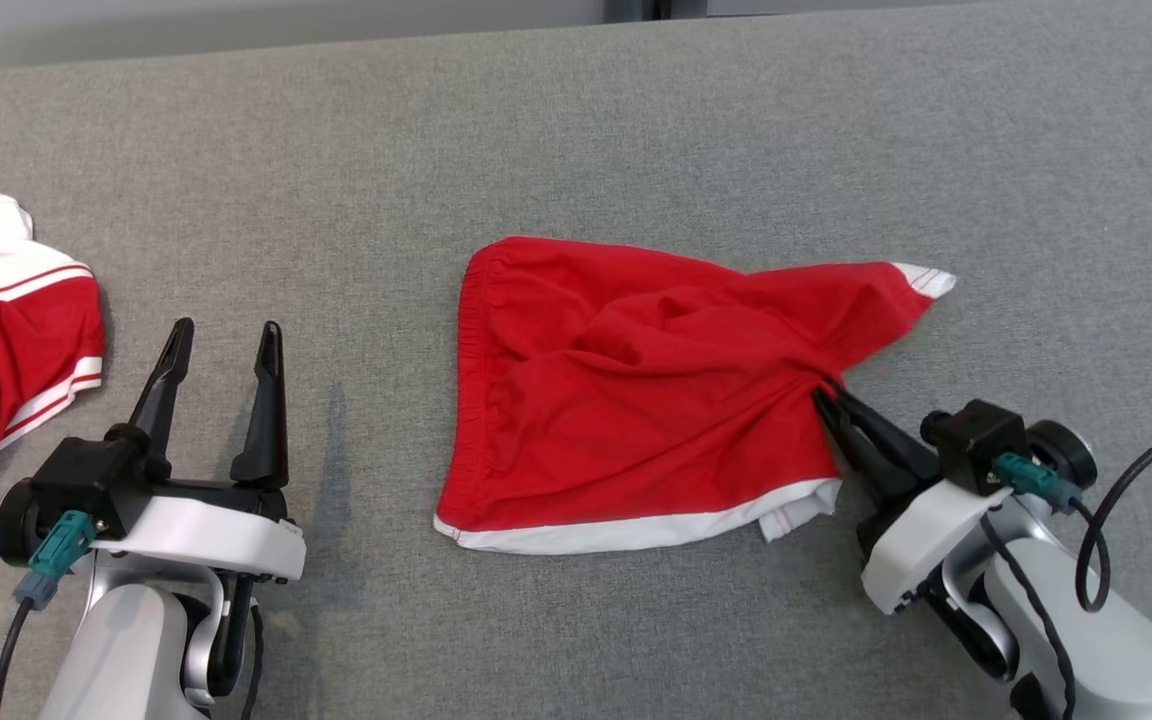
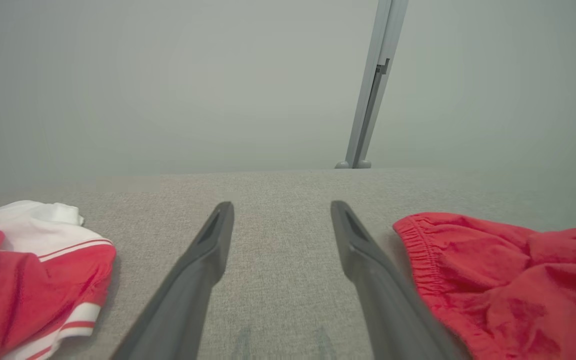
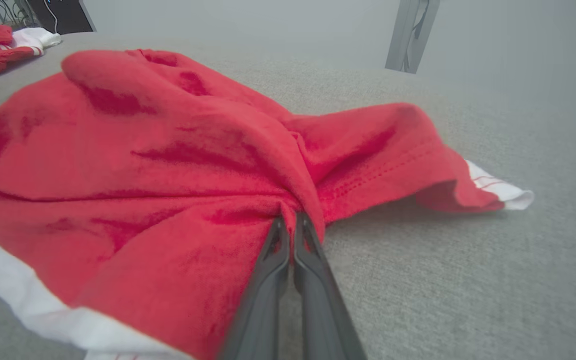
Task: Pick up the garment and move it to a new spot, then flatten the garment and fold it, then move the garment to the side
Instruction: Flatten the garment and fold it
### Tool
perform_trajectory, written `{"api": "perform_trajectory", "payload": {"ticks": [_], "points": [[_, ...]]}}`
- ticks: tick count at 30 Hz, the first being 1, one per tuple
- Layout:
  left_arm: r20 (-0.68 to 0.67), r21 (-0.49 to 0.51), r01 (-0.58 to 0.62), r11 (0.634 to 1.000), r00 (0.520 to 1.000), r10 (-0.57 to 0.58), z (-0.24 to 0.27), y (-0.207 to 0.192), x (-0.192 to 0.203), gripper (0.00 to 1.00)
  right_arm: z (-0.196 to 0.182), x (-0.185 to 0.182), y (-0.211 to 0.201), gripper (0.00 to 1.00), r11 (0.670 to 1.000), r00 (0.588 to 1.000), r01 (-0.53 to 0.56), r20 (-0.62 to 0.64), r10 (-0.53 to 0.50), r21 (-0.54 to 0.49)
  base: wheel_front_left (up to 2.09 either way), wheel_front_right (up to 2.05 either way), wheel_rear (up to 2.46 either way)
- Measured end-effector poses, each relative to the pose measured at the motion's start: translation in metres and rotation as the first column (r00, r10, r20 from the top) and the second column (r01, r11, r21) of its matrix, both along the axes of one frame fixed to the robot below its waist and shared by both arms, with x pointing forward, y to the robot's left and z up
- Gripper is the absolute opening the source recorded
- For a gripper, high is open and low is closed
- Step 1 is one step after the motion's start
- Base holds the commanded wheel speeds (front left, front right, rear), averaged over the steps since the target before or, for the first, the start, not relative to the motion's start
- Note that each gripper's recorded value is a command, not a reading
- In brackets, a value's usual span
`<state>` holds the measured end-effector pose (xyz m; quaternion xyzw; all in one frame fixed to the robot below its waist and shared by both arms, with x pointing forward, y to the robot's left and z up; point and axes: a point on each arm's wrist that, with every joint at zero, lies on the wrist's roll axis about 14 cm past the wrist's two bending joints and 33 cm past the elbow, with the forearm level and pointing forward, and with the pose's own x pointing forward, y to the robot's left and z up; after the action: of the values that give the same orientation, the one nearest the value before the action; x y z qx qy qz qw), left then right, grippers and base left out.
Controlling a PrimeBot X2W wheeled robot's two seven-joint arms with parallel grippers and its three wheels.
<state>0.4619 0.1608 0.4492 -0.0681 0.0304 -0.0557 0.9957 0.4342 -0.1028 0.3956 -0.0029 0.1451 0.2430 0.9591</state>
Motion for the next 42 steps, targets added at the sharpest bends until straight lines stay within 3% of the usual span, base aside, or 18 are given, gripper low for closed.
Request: {"api": "perform_trajectory", "payload": {"ticks": [4, 5, 6, 7, 14, 22, 32, 42], "points": [[-0.006, -0.002, 0.0, 1.0, 1.0, 0.0, -0.003, 0.0, 0.001, 1.0, 0.002, 0.01, -0.002, 0.0, 1.0, 1.0, 0.01, 0.012, -0.01, 0.003, 0.0, 0.0, 0.0], [-0.002, -0.005, 0.001, 1.0, 1.0, -0.001, -0.002, -0.001, 0.003, 1.0, 0.002, 0.011, -0.003, 0.23, 1.0, 1.0, 0.017, 0.012, -0.017, 0.006, 0.0, 0.0, 0.0], [0.001, -0.006, 0.001, 1.0, 1.0, -0.001, -0.001, -0.001, 0.004, 1.0, 0.003, 0.013, -0.004, 0.8, 1.0, 1.0, 0.023, 0.014, -0.023, 0.01, 0.0, 0.0, 0.0], [0.001, -0.006, 0.002, 1.0, 1.0, -0.002, -0.001, -0.001, 0.004, 1.0, 0.004, 0.015, -0.005, 1.0, 0.999, 0.999, 0.033, 0.017, -0.033, 0.018, 0.0, 0.0, 0.0], [0.009, -0.006, 0.001, 1.0, 1.0, -0.001, 0.004, -0.003, 0.001, 1.0, 0.029, 0.012, -0.02, 1.0, 0.98, 0.986, 0.146, 0.059, -0.155, 0.132, 0.0, 0.0, 0.0], [0.021, 0.005, -0.003, 1.0, 1.0, 0.003, 0.012, -0.001, -0.012, 1.0, 0.074, 0.005, -0.047, 1.0, 0.945, 0.94, 0.25, 0.182, -0.289, 0.21, 0.0, 0.0, 0.0], [0.028, 0.017, -0.009, 1.0, 1.0, 0.008, 0.021, 0.001, -0.038, 1.0, 0.105, -0.016, -0.058, 1.0, 0.929, 0.902, 0.284, 0.263, -0.343, 0.236, 0.0, 0.0, 0.0], [0.027, 0.02, -0.003, 1.0, 1.0, 0.002, 0.023, 0.001, -0.045, 1.0, 0.102, -0.027, -0.061, 1.0, 0.923, 0.899, 0.303, 0.251, -0.359, 0.236, 0.0, 0.0, 0.0]]}}
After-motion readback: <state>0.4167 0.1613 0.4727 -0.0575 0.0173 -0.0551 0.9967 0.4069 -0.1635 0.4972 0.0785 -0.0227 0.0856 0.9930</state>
